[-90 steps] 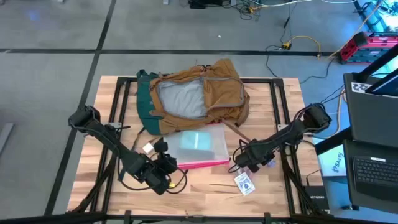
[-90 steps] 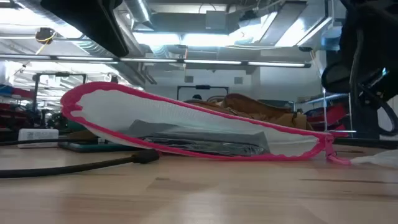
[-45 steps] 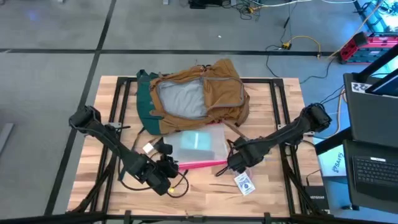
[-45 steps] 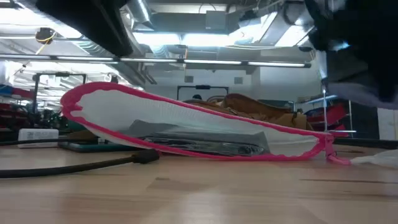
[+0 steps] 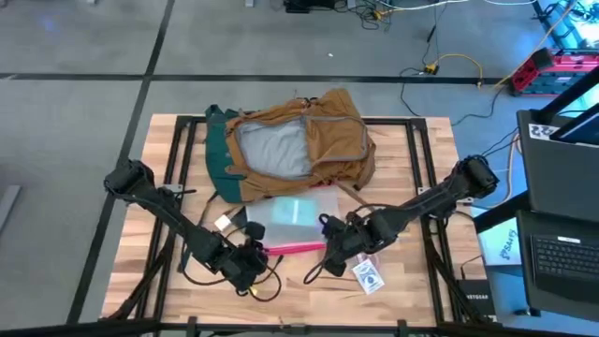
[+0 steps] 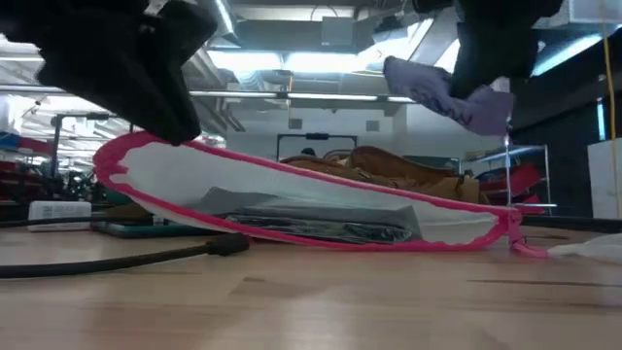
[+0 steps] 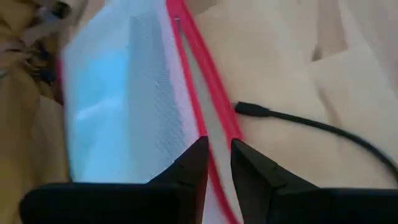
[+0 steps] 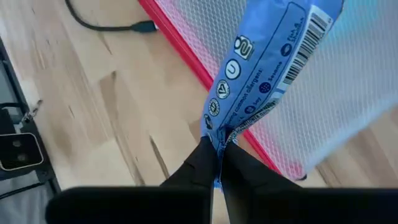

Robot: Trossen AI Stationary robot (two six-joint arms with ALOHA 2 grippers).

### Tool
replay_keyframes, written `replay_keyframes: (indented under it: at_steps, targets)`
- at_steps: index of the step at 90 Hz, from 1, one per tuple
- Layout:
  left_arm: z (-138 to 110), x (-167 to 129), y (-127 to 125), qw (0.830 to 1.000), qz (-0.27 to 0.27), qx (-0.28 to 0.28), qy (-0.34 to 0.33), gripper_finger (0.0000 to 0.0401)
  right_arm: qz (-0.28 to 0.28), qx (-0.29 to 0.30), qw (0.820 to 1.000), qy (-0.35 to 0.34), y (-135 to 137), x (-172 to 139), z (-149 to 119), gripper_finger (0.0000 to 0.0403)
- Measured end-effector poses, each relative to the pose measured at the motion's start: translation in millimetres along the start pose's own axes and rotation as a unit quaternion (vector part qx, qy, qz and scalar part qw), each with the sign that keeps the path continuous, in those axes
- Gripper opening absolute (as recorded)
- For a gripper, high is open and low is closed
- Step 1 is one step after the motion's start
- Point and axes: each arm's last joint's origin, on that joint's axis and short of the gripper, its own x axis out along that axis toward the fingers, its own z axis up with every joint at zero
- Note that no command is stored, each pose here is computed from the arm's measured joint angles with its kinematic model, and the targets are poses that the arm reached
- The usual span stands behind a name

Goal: Unpack backpack
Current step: Put the blue chocolate bar into the pink zipper pouch

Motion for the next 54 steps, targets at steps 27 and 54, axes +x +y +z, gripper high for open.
replay_keyframes:
  at_steps: [27, 54]
  targets:
    - [6.2, 0.6, 0.6, 0.996, 0.006, 0.087, -0.027, 0.0057, 0.006, 0.001, 1.000, -0.009, -1.3, 5.8, -1.9, 0.0003]
    - [6.7, 5.3, 6.1, 0.992, -0.014, 0.122, -0.023, 0.0107, 0.010, 0.002, 1.000, -0.009, -1.8, 7.8, -2.7, 0.0003]
